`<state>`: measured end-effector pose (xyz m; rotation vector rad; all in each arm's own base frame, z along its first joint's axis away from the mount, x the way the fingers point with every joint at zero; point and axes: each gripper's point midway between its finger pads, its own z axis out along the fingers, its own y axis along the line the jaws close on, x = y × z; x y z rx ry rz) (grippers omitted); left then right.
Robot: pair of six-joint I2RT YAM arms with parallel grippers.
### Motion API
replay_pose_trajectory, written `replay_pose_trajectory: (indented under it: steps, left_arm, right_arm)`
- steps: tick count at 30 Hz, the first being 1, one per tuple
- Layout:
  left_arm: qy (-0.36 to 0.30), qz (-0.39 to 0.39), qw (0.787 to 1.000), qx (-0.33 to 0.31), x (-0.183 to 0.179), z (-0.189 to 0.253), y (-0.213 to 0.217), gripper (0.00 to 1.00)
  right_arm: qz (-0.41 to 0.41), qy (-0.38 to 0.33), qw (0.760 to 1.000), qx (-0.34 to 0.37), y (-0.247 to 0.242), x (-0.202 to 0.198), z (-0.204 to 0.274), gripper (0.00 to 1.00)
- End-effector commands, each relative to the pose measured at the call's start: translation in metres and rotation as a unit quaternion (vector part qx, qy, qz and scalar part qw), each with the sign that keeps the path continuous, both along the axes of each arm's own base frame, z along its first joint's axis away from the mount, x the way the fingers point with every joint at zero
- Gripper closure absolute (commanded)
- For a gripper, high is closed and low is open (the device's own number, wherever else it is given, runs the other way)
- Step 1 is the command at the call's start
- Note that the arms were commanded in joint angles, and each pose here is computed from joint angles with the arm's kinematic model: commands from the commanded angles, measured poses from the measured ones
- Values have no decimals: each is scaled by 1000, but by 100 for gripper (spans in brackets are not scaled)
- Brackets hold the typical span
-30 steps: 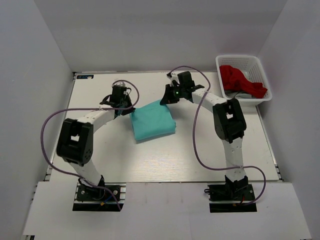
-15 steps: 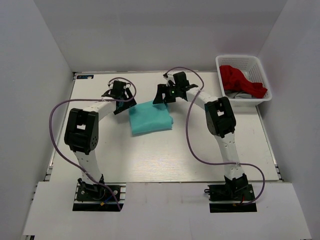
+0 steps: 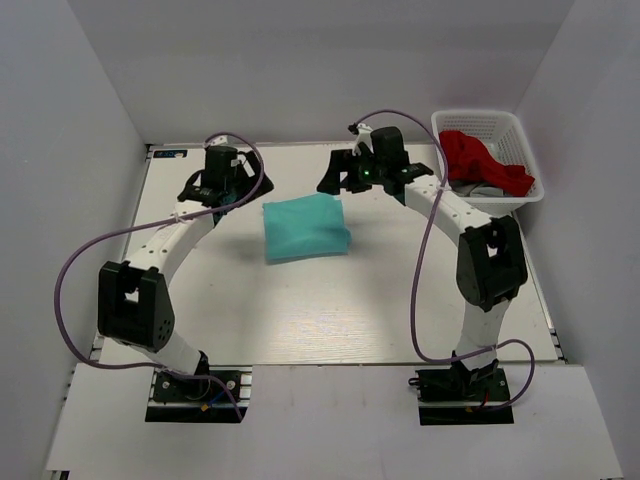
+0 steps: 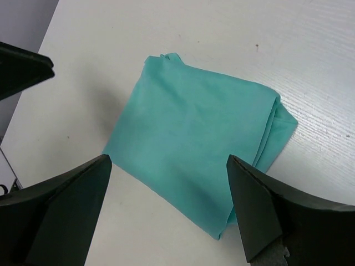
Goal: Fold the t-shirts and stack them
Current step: Smooth out wrinkles on the folded tshirt
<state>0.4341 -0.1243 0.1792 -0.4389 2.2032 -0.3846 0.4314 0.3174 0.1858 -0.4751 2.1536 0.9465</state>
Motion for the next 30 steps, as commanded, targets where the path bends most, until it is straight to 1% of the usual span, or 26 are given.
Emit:
replay_pose_trajectory:
  steps: [1, 2, 3, 4, 5, 6, 7, 11, 12, 13, 14, 15, 17, 18, 20, 21, 22, 25, 26, 28, 30]
  left_arm:
    - [-17, -109, 992, -59, -17, 7, -46, 0]
    - [-22, -150, 985, -85, -23, 14, -64, 0]
    - [-28, -173, 980, -96, -26, 13, -77, 0]
    - [-17, -191, 976, -105, -30, 2, -86, 0]
    - [-11, -217, 968, -122, -35, -1, -96, 0]
    - [-10, -235, 963, -129, -40, -9, -106, 0]
    - [2, -243, 961, -131, -40, -19, -112, 0]
    - [49, -263, 952, -148, -50, -62, -123, 0]
    - [54, -268, 950, -152, -53, -70, -124, 0]
    - [67, -272, 946, -161, -56, -77, -127, 0]
    - [91, -268, 946, -159, -59, -96, -126, 0]
    - [99, -267, 945, -159, -60, -104, -126, 0]
    - [129, -252, 948, -143, -65, -126, -118, 0]
    - [147, -233, 952, -135, -66, -138, -108, 0]
    - [165, -224, 952, -127, -70, -153, -100, 0]
    - [172, -210, 956, -114, -70, -163, -94, 0]
    - [182, -206, 956, -101, -74, -168, -89, 0]
    - [180, -205, 959, -80, -74, -169, -82, 0]
    - [167, -208, 961, -74, -72, -158, -81, 0]
    - [162, -193, 966, -51, -70, -151, -72, 0]
    - [130, -180, 975, -23, -57, -127, -63, 0]
  right_arm:
    - [-17, 9, 1000, -7, -7, -4, -7, 10]
    - [4, 24, 1000, 4, -1, -16, -12, 10]
    - [35, 40, 998, 33, 11, -31, -4, 10]
    - [55, 28, 996, 63, 19, -34, 1, 10]
    - [99, 49, 990, 92, 25, -56, -4, 10]
    - [114, 79, 982, 126, 30, -69, 4, 10]
    - [124, 58, 980, 144, 31, -70, 2, 10]
    - [126, 103, 976, 143, 30, -79, -33, 10]
    - [127, 123, 973, 147, 29, -83, -46, 10]
    - [125, 133, 972, 147, 30, -83, -55, 10]
    - [114, 159, 970, 143, 28, -83, -74, 10]
    - [105, 187, 967, 138, 26, -83, -94, 10]
    - [80, 215, 964, 131, 15, -80, -119, 10]
    - [63, 225, 965, 120, 9, -81, -133, 10]
    - [25, 242, 966, 90, -10, -81, -157, 10]
    - [16, 244, 966, 78, -17, -81, -164, 10]
    - [-13, 254, 965, 56, -27, -80, -178, 10]
    - [-45, 264, 963, 25, -47, -79, -193, 10]
    - [-47, 260, 964, 25, -49, -78, -192, 10]
    - [-48, 255, 966, 17, -52, -80, -194, 10]
    - [-44, 241, 969, 8, -53, -78, -188, 10]
